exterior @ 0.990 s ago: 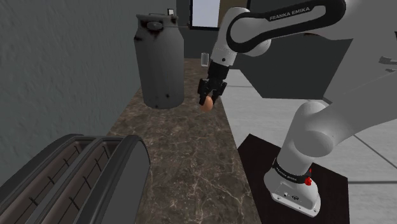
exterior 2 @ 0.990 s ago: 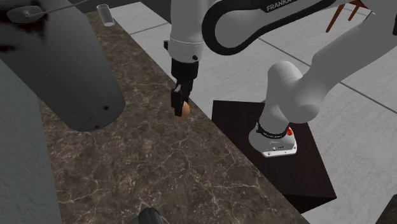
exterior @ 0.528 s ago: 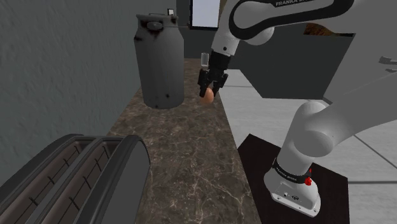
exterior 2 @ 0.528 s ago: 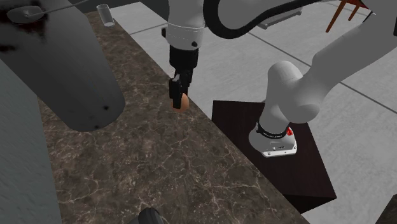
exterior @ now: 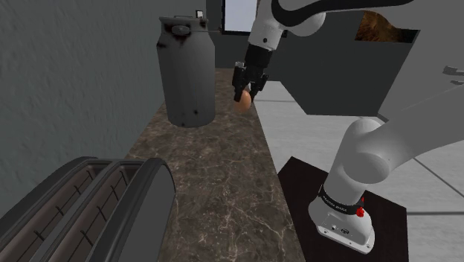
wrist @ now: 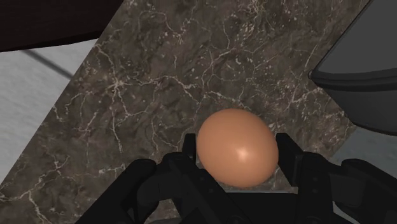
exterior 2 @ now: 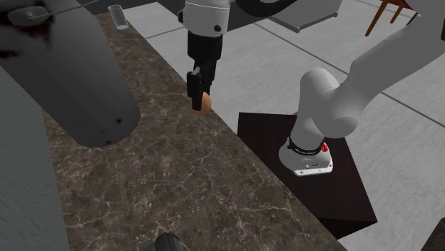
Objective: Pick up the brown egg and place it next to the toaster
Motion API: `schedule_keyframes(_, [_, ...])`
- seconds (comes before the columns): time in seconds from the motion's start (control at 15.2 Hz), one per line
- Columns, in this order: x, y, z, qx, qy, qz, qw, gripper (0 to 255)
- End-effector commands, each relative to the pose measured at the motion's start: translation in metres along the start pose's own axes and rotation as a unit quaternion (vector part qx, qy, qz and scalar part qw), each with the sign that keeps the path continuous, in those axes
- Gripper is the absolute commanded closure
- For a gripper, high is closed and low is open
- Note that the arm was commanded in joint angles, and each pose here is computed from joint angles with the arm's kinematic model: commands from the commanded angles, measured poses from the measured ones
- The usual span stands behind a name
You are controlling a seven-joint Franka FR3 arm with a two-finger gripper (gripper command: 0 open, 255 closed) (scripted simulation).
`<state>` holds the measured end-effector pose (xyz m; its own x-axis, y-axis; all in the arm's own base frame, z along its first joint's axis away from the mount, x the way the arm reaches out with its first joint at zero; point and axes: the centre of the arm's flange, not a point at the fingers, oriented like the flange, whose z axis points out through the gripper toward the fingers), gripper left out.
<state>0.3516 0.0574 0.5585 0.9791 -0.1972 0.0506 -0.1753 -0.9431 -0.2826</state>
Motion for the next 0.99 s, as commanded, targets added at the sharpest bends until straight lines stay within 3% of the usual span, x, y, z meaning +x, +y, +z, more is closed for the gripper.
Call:
schedule_keyframes(0.0, [0.001, -0.003, -0.010, 0.000, 0.000, 0.000, 1.0000, 255])
schedule_keyframes(0.73, [0.004, -0.019, -0.066, 0.000, 0.000, 0.000, 1.0000, 255])
schedule_keyframes(0.92, [-0.014, -0.039, -0.064, 0.000, 0.000, 0.000, 1.0000, 255])
